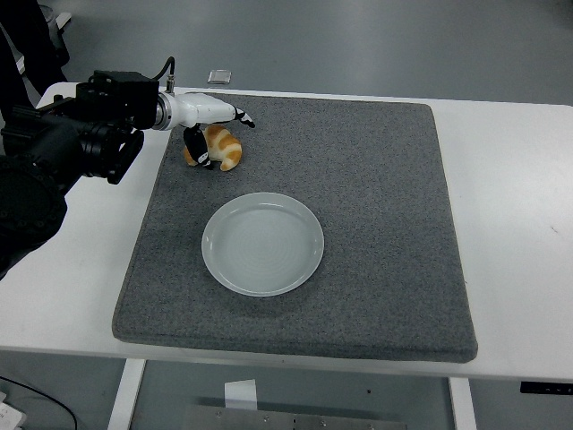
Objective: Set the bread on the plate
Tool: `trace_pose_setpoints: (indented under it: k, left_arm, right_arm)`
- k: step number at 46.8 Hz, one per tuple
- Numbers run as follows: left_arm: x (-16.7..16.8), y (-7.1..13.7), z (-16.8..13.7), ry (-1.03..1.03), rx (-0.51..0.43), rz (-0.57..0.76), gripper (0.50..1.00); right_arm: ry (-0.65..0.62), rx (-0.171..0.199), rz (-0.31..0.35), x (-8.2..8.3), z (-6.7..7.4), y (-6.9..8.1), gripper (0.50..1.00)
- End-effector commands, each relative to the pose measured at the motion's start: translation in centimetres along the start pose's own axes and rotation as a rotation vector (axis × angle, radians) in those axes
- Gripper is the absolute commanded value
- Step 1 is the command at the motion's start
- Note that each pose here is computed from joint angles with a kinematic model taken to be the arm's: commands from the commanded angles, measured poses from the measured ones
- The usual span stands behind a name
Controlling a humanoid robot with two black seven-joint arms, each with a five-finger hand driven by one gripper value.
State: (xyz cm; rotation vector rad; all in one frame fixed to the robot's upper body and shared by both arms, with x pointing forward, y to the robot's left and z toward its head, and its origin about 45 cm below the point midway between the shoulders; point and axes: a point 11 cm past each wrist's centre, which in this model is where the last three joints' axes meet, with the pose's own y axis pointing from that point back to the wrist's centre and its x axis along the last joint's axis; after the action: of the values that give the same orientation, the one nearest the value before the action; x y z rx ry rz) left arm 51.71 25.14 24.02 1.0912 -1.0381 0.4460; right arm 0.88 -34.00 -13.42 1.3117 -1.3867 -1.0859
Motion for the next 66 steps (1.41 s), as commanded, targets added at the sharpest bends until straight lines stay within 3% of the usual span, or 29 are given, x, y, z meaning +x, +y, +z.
trace_pose_setpoints:
  k: [1, 7, 15, 17, 22, 29, 54, 66]
  left_arm:
    - [-0.5, -0.1, 0.0, -0.001, -0.001, -0.008, 0.943]
    - [-0.6, -0.1, 0.0, -0.004, 0.001, -0.012, 0.896]
    - [-0.7, -0.1, -0.1, -0.01, 0.003, -0.017, 0.782]
    - [-0.7, -0.1, 0.0, -0.01, 0.001, -0.017, 0.776]
    - [-0.7, -0.1, 0.0, -0.01, 0.001, -0.017, 0.688]
    - [-0.8, -0.1, 0.0, -0.019, 0.003, -0.024, 0.5]
    - [1.5, -0.3, 0.6, -0.034, 0.015, 0.021, 0.5]
    - [7.1, 0.6, 1.6, 0.006, -0.007, 0.1, 0.5]
  right_arm:
    - [0.0, 0.0, 0.0, 0.0, 0.0, 0.0, 0.932]
    - [0.0, 0.0, 0.0, 0.0, 0.0, 0.0, 0.932]
    - [0.0, 0.0, 0.0, 0.0, 0.0, 0.0, 0.932]
    - [0.0, 0.0, -0.001, 0.0, 0.0, 0.0, 0.932]
    - [0.0, 0.0, -0.001, 0.0, 0.0, 0.0, 0.932]
    - [0.0, 0.0, 0.0, 0.0, 0.0, 0.0, 0.932]
    - [0.002, 0.0, 0.002, 0.0, 0.0, 0.0, 0.932]
    - [0.002, 0.0, 0.002, 0.0, 0.0, 0.0, 0.932]
